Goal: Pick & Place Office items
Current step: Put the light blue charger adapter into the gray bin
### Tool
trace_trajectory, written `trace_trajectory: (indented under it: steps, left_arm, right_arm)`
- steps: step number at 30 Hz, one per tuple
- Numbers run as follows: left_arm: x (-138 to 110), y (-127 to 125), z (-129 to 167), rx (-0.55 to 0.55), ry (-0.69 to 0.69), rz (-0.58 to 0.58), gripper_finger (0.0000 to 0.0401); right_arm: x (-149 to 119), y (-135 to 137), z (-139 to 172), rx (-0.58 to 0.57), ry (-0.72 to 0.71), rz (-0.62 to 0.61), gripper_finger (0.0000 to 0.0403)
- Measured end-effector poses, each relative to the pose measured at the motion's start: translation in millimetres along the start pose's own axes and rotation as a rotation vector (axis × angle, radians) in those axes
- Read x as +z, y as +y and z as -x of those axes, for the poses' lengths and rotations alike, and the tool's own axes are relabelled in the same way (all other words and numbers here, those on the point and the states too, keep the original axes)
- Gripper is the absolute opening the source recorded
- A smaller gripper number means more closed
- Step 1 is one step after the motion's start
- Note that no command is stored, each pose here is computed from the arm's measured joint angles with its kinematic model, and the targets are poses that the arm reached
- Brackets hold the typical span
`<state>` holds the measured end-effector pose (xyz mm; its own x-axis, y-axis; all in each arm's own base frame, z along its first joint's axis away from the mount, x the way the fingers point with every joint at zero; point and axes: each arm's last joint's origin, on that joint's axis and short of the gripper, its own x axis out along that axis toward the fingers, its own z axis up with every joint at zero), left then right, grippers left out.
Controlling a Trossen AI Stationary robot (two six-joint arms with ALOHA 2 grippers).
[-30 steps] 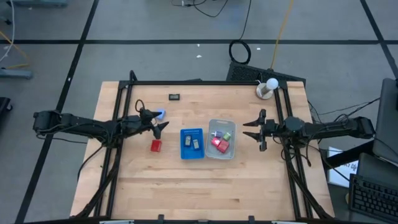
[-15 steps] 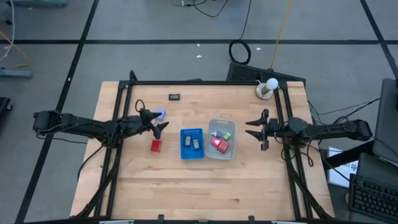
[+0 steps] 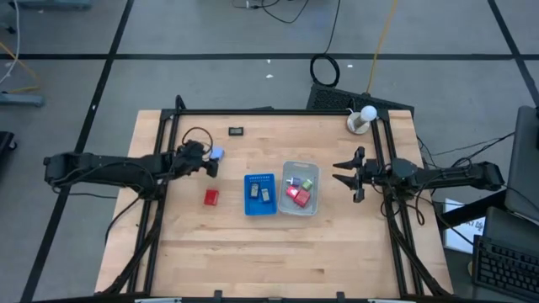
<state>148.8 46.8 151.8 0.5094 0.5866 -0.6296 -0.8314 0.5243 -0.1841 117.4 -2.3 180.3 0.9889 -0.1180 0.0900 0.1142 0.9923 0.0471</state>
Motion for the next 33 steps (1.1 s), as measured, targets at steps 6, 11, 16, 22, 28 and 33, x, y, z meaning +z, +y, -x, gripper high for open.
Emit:
trace_trajectory:
  steps: [6,11,16,22,28,33]
  left_arm:
    - [21,-6,-2,0.047,0.037,-0.017,0.0335]
    - [21,-7,-21,0.14,0.127,-0.067,0.0335]
    - [19,-4,-39,0.219,0.192,-0.029,0.0335]
    - [24,-9,-50,0.222,0.227,-0.025,0.0335]
    - [25,-14,-50,0.184,0.242,0.012,0.0335]
    - [26,-15,-50,0.163,0.241,0.029,0.0335]
  right_arm:
    - [0,0,0,0.0,-0.003,0.002,0.0155]
    - [0,0,0,0.0,-0.003,-0.005,0.0155]
    - [0,0,0,0.0,-0.003,-0.005,0.0155]
    - [0,0,0,0.0,-0.002,-0.005,0.0155]
    - [0,0,0,0.0,-0.002,-0.005,0.0155]
    - [0,0,0,0.0,-0.001,-0.005,0.0155]
